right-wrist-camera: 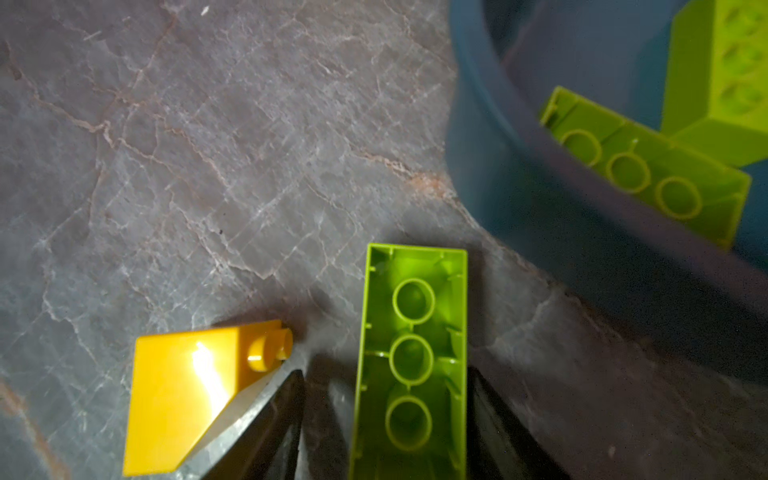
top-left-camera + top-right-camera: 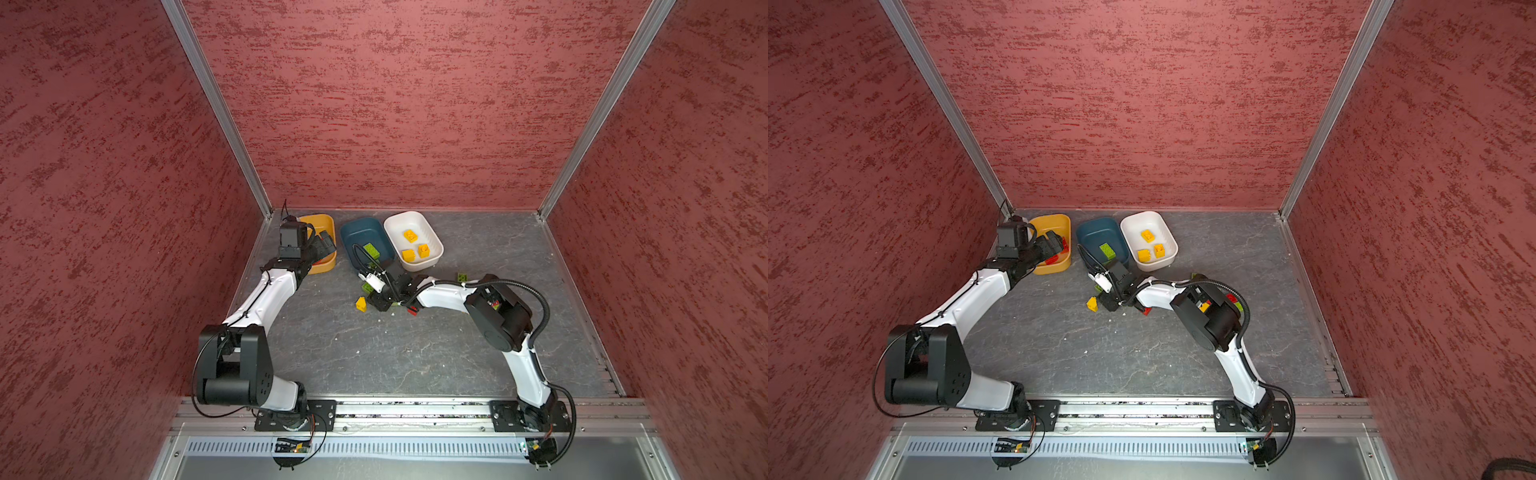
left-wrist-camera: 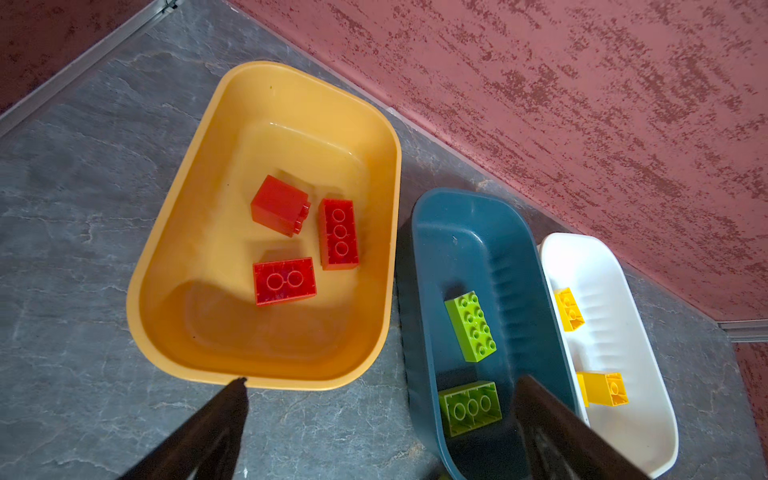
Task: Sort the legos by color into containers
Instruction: 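Grasp a long lime-green brick with the right gripper while left gripper withdraws, then drop lime-green brick into teal tub with right gripper while left gripper lowers to pile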
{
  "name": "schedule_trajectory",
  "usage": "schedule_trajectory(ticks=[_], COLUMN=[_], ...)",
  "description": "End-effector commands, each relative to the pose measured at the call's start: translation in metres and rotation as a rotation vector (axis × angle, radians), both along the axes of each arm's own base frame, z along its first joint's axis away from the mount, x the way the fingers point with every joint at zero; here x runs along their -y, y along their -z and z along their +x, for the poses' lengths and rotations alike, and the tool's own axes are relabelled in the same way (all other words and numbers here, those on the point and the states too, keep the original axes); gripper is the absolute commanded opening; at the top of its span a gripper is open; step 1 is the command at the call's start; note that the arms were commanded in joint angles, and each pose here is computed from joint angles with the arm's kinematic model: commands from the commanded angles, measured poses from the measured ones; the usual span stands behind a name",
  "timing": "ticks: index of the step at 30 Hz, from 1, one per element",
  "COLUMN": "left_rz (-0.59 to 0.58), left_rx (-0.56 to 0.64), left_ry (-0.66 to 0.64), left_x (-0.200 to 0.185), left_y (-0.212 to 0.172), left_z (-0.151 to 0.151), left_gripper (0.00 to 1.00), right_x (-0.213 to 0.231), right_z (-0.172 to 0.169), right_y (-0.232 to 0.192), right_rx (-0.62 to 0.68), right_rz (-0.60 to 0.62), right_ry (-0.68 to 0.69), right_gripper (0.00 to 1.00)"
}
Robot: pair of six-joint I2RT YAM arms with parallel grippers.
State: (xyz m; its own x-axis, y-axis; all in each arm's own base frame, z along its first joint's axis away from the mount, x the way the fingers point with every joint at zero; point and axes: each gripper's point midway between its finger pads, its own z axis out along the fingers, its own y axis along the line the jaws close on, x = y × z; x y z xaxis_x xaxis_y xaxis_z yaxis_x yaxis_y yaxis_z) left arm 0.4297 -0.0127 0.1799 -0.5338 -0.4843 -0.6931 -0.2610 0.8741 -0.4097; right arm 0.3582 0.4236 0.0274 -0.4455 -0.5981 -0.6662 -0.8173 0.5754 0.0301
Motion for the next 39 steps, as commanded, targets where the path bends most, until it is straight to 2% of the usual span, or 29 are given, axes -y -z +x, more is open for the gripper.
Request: schedule_trajectory(ticks=[1,6,9,20,25,28,31,36,39], left_rz=[0.009,0.029,0.027,0.035,0.038,0.022,0.012,0.124,0.143], left_rx=[0.030,0.026,0.027,0.015,0.003,-0.030,-0.102,-0.224,-0.300], left_ry=[-0.009,-0.023,-0.012,0.005,-0.005,-0.029,-0.035,-0.071,-0.156], left_x=[-0.001,-0.002,0.000,0.005,0.004,0.005,0.016,0.024,0.013], left_y=[-0.006,-0.006,-0.005,-0.001,0.001,0.008,0.022,0.044,0.060], left_z=[-0.001,-0.002,-0.001,0.001,-0.002,-0.006,-0.017,-0.052,-0.080], left_gripper=[0.99,0.99,0.99,0.99,1.00,0.99,1.00,0.99,0.99], right_x=[-0.001,0.001,0.001,-0.006,-0.010,-0.012,-0.015,-0.021,-0.025], right_z=[-0.003,-0.008,-0.009,-0.019,-0.019,-0.007,0.016,0.054,0.072], right_y=[0.008,-0.002,-0.011,-0.061,-0.110,-0.137,-0.145,-0.141,-0.127], right_rx=[0.006,0.042,0.068,0.195,0.307,0.331,0.287,0.218,0.168], right_rz=[-0.009,0.021,0.038,0.171,0.316,0.385,0.399,0.406,0.390], right_ry=[0.006,-0.019,-0.029,-0.129,-0.134,-0.072,0.012,0.158,0.219], right_gripper=[0.51,0.37,0.32,0.29,0.29,0.29,0.30,0.33,0.33])
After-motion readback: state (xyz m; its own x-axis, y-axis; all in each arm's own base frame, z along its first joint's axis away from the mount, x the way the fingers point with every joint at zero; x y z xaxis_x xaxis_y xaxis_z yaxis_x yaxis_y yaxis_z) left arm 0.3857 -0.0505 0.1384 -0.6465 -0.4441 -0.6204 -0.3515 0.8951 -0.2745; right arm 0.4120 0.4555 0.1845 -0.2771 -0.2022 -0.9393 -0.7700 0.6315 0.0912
